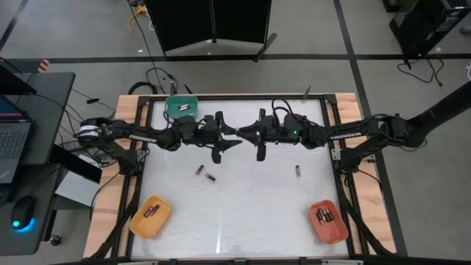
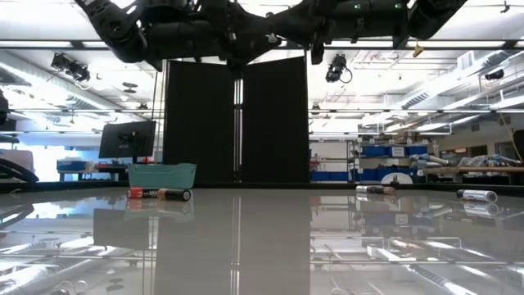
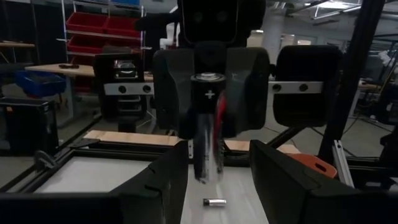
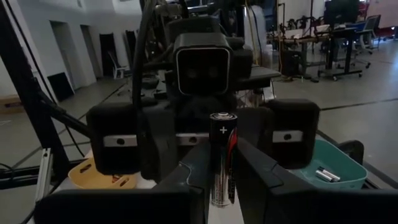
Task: Sort batteries
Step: Put the top silver battery into the blue bin
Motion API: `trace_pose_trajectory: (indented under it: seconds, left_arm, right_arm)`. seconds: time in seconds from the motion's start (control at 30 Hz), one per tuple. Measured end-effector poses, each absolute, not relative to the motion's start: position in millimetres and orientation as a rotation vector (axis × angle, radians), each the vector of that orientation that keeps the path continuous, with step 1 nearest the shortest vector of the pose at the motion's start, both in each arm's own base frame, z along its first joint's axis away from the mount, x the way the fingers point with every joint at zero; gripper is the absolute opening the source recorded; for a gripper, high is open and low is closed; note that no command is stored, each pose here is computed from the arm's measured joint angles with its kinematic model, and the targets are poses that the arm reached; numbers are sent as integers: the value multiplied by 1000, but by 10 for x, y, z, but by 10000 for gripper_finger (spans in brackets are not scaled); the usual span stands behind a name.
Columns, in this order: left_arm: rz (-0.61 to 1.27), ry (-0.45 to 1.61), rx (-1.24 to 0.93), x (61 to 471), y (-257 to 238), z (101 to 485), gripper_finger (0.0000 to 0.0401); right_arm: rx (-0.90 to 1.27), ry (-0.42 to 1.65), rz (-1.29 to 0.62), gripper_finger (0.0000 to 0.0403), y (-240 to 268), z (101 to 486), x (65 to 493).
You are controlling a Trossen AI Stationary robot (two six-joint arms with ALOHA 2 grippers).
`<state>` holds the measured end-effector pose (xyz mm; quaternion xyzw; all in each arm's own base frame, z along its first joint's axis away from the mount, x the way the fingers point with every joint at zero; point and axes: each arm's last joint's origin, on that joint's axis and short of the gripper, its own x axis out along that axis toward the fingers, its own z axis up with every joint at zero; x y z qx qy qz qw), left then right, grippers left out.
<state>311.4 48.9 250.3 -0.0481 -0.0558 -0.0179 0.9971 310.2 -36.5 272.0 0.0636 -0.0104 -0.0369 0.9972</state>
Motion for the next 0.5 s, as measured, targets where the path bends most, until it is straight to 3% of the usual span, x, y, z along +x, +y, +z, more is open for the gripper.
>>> trace_pose_trajectory:
  seconds: [0.27, 0.5]
  left_arm:
    - [-39, -124, -96, 3143, 494, 2523, 159]
    - [-44, -125, -109, 3143, 494, 2524, 80]
  right_arm:
    - [125, -24, -70, 59, -354, 2723, 3103]
    - [117, -24, -67, 60, -352, 2725, 3104]
